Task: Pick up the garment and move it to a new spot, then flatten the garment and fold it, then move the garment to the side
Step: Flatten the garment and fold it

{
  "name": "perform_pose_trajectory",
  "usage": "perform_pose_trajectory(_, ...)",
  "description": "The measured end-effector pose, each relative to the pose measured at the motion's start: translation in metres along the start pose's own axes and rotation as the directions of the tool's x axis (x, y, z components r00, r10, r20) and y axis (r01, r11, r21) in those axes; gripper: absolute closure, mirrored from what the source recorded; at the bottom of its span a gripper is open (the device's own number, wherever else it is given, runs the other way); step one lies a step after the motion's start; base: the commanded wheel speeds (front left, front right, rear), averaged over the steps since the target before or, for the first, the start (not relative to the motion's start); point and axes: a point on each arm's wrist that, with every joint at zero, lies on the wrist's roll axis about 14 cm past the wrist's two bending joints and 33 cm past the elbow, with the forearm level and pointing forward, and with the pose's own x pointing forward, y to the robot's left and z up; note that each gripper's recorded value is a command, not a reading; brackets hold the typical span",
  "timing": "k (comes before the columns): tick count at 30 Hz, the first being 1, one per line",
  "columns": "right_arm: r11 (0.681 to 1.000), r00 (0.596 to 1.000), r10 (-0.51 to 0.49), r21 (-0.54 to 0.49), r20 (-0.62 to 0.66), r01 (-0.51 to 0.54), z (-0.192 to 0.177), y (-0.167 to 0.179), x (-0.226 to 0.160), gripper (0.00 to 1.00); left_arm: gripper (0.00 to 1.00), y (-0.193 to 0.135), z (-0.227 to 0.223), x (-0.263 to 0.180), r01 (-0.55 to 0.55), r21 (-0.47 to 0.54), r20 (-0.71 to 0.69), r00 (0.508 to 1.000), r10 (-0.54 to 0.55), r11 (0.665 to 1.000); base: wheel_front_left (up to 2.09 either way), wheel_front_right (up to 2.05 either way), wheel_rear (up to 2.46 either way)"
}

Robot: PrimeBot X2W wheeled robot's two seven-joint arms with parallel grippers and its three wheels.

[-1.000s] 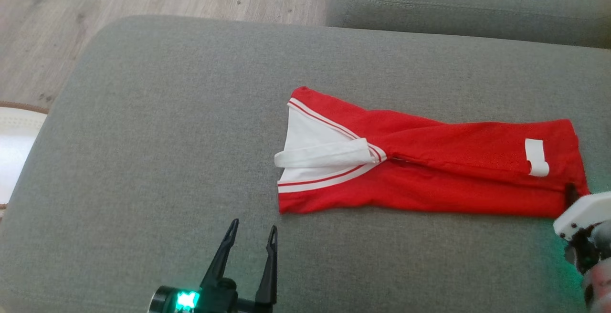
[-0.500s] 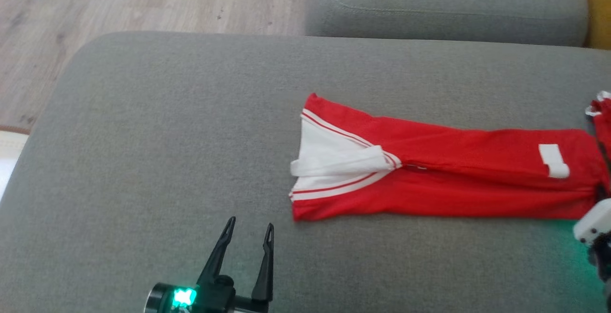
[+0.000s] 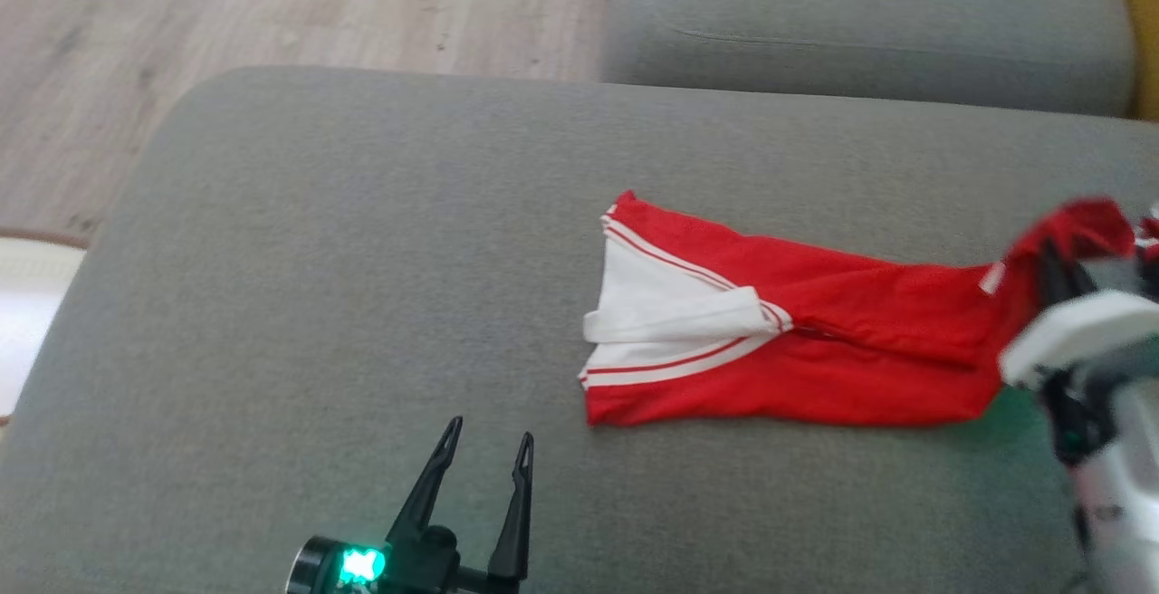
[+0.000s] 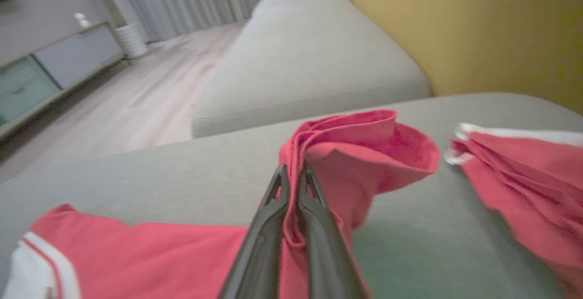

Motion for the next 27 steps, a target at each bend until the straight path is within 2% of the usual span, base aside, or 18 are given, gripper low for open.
perform_pose_trajectory(3,0.993,0.992,0.119,-0.02,0.033,-0.119,0.015,0.05,0.011,1.0,0.0,0.006,0.001,-0.004,-0.028,-0.004,0.002,1.0,0.028,1.0,0.0,0.0,0.0)
perform_pose_trajectory(6,0.972,0.971,0.234,-0.035,0.048,-0.232,0.026,0.1,0.015,1.0,0.0,0.012,-0.001,-0.009,-0.054,-0.011,0.0,0.999,0.054,0.999,0.0,0.0,0.0)
perform_pose_trajectory(11,0.918,0.92,0.393,-0.059,-0.002,-0.392,0.016,0.175,0.01,1.0,0.0,0.022,-0.004,-0.017,-0.089,-0.009,-0.006,0.996,0.089,0.996,0.0,0.0,0.0)
perform_pose_trajectory(14,0.873,0.877,0.479,-0.081,-0.035,-0.481,0.009,0.215,0.003,1.0,0.0,0.029,-0.003,-0.022,-0.123,-0.016,-0.005,0.992,0.123,0.992,0.0,0.0,0.0)
perform_pose_trajectory(19,0.8,0.806,0.583,-0.101,-0.103,-0.591,-0.013,0.26,-0.012,1.0,0.0,0.043,-0.004,-0.03,-0.178,-0.022,-0.008,0.984,0.178,0.984,0.0,0.0,0.0)
perform_pose_trajectory(24,0.754,0.75,0.63,-0.069,-0.202,-0.653,-0.052,0.278,-0.035,1.0,0.0,0.049,-0.008,-0.034,-0.205,-0.028,-0.021,0.979,0.204,0.978,0.0,0.0,0.0)
perform_pose_trajectory(25,0.748,0.741,0.637,-0.062,-0.211,-0.661,-0.057,0.279,-0.039,0.64,0.0,0.048,-0.01,-0.034,-0.205,-0.03,-0.026,0.979,0.204,0.978,0.0,0.0,0.0)
perform_pose_trajectory(26,0.745,0.736,0.643,-0.051,-0.213,-0.665,-0.059,0.28,-0.043,0.36,0.0,0.047,-0.01,-0.034,-0.203,-0.031,-0.028,0.979,0.202,0.979,0.0,0.0,0.0)
perform_pose_trajectory(27,0.74,0.731,0.649,-0.048,-0.21,-0.671,-0.059,0.281,-0.046,0.0,0.0,0.047,-0.01,-0.034,-0.201,-0.031,-0.027,0.979,0.2,0.979,0.0,0.0,0.0)
